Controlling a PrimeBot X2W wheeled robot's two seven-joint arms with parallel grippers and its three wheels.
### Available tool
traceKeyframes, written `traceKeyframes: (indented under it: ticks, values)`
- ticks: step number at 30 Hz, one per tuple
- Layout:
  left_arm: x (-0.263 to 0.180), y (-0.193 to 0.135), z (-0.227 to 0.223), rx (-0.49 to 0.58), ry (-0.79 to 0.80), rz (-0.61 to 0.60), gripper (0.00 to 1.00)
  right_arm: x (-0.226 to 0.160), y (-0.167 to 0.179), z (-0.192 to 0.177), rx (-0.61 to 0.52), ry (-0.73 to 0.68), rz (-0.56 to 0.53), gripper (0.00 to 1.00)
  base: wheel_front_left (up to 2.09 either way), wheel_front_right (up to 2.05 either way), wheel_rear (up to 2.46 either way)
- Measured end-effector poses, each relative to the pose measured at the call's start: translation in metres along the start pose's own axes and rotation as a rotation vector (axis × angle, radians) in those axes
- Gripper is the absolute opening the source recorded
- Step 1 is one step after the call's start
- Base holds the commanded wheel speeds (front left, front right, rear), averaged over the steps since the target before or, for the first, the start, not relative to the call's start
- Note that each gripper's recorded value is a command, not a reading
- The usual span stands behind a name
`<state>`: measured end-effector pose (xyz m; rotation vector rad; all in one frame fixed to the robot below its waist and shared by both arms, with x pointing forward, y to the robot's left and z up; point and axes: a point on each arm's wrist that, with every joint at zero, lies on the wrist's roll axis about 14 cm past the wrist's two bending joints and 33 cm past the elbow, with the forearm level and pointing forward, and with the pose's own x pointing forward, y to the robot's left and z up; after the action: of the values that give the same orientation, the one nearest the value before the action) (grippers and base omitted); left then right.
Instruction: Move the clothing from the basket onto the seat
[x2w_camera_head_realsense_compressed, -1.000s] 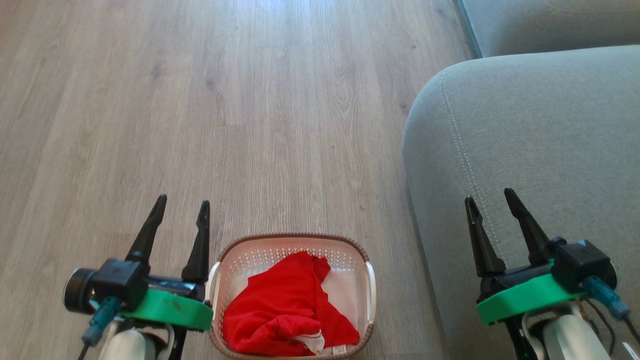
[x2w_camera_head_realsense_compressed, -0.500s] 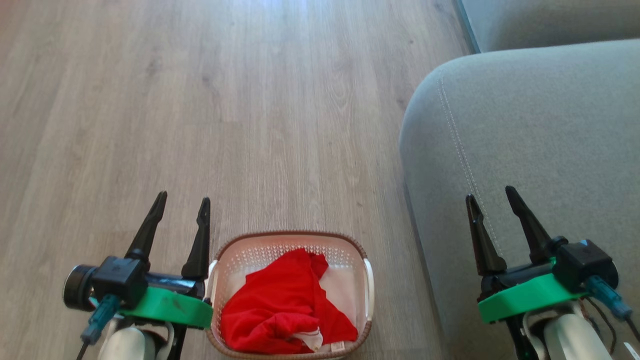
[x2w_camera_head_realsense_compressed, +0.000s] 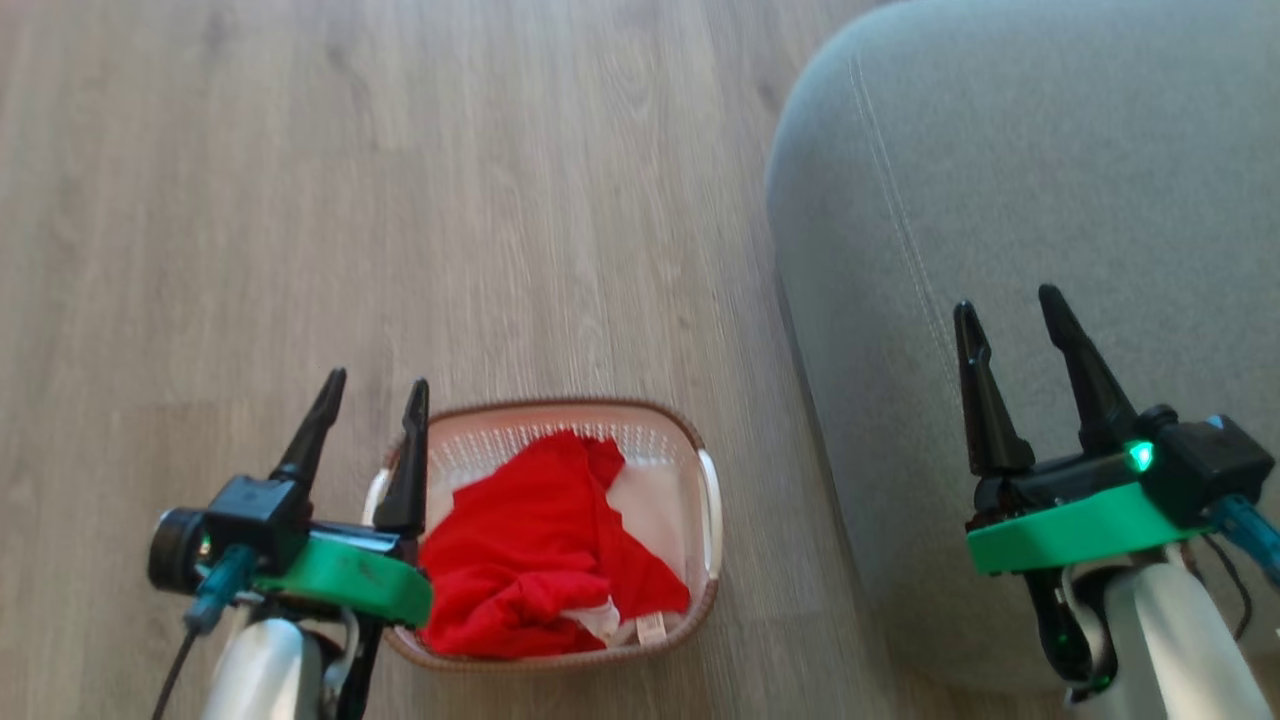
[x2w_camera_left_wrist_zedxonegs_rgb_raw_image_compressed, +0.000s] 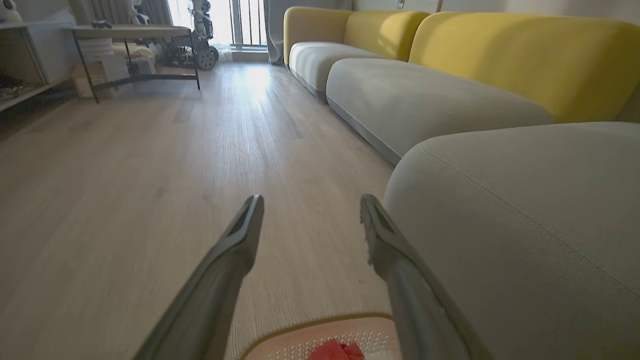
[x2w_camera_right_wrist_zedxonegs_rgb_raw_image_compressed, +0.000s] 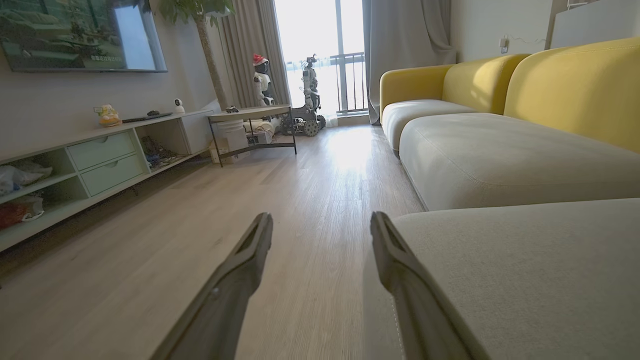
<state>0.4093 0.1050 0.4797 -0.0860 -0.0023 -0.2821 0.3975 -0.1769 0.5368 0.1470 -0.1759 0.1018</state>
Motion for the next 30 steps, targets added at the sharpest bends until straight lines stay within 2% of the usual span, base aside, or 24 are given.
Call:
traceKeyframes:
  ticks: [15,21,30]
  values:
    - [0.034,-0.030,-0.150,-0.085,0.470,-0.166,1.00,0.042,-0.025,-0.028,-0.015,0.025,-0.051,1.00,0.00,0.00,0.00]
    - [0.016,-0.043,-0.218,-0.141,0.772,-0.203,1.00,0.052,-0.033,-0.040,-0.018,0.036,-0.070,1.00,0.00,0.00,0.00]
    - [-0.001,-0.042,-0.281,-0.160,1.061,-0.217,1.00,0.072,-0.038,-0.047,-0.040,0.016,-0.063,1.00,0.00,0.00,0.00]
